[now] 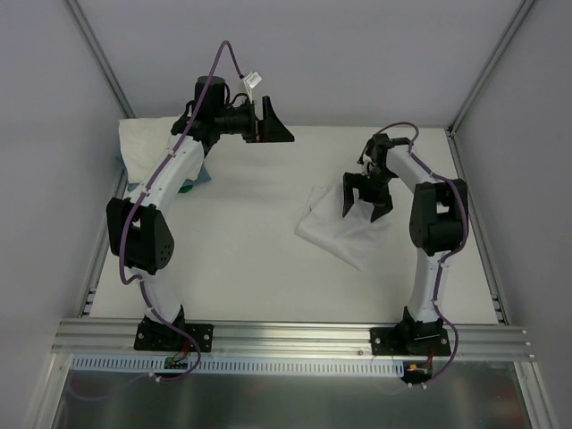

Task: Fold and stack the t-shirts
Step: Smooth out wrinkles on the folded tshirt

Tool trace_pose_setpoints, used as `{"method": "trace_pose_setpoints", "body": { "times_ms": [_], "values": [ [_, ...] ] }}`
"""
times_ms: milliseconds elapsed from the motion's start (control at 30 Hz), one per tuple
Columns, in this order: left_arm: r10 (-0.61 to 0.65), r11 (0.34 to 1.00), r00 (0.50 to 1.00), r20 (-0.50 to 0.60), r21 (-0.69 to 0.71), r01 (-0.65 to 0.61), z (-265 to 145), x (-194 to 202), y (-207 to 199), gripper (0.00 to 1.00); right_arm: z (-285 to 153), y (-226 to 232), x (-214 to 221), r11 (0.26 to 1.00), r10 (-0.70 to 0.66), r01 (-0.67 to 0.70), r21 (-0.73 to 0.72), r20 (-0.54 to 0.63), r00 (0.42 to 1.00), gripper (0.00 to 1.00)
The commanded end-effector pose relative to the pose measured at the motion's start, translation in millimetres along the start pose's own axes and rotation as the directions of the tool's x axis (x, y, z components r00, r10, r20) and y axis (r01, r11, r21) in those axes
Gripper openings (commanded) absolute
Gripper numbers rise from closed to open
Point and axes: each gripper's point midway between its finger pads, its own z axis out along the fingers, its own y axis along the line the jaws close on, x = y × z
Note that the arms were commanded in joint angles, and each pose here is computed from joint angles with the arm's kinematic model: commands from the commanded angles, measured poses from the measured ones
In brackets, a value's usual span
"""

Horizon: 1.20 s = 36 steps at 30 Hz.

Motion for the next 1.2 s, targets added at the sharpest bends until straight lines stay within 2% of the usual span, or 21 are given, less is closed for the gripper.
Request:
{"method": "trace_pose_setpoints", "body": {
  "times_ms": [0,167,267,367,467,633,833,1033,1167],
  "values": [
    [0.038,0.998,0.999,0.031,0.047,-0.039,-8,-11,-14,0.98,-31,9,-23,0.999,-0.046,0.046,-0.004,0.117,0.992,0.99],
    [0.029,0.998,0.999,0.039,0.052,-0.031,-12,-13,-13,0.99,-39,17,-52,0.998,-0.055,0.058,-0.013,0.149,0.987,1.00],
    [0.022,0.999,0.999,0.045,0.048,-0.025,-16,-14,-12,0.98,-52,22,-54,0.998,-0.060,0.063,-0.012,0.178,0.982,0.99],
    [0.022,0.999,0.999,0.047,0.045,-0.024,-18,-14,-11,0.99,-66,19,-44,0.998,-0.064,0.060,0.022,0.200,0.978,1.00],
    [0.008,0.999,0.999,0.044,0.053,-0.010,-17,-11,-11,0.99,-77,4,-13,0.997,-0.052,0.040,0.064,0.211,0.976,1.00],
    [0.003,0.998,0.999,0.047,0.054,-0.006,-16,-12,-10,0.99,-65,-19,24,0.998,0.031,-0.043,0.055,0.196,0.980,1.00],
    [-0.005,0.999,0.999,0.040,0.046,0.003,-15,-9,-8,0.98,-48,-28,51,0.996,0.060,-0.071,0.059,0.169,0.984,0.99],
    [-0.004,0.999,0.999,0.037,0.036,0.003,-18,-9,-9,0.99,-27,-41,55,0.991,0.087,-0.100,0.091,0.130,0.988,1.00],
    [0.009,1.000,0.999,0.038,0.021,-0.010,-23,-8,-13,0.99,-23,-64,47,0.965,0.124,-0.154,0.212,0.147,0.981,0.99]
  ]
}}
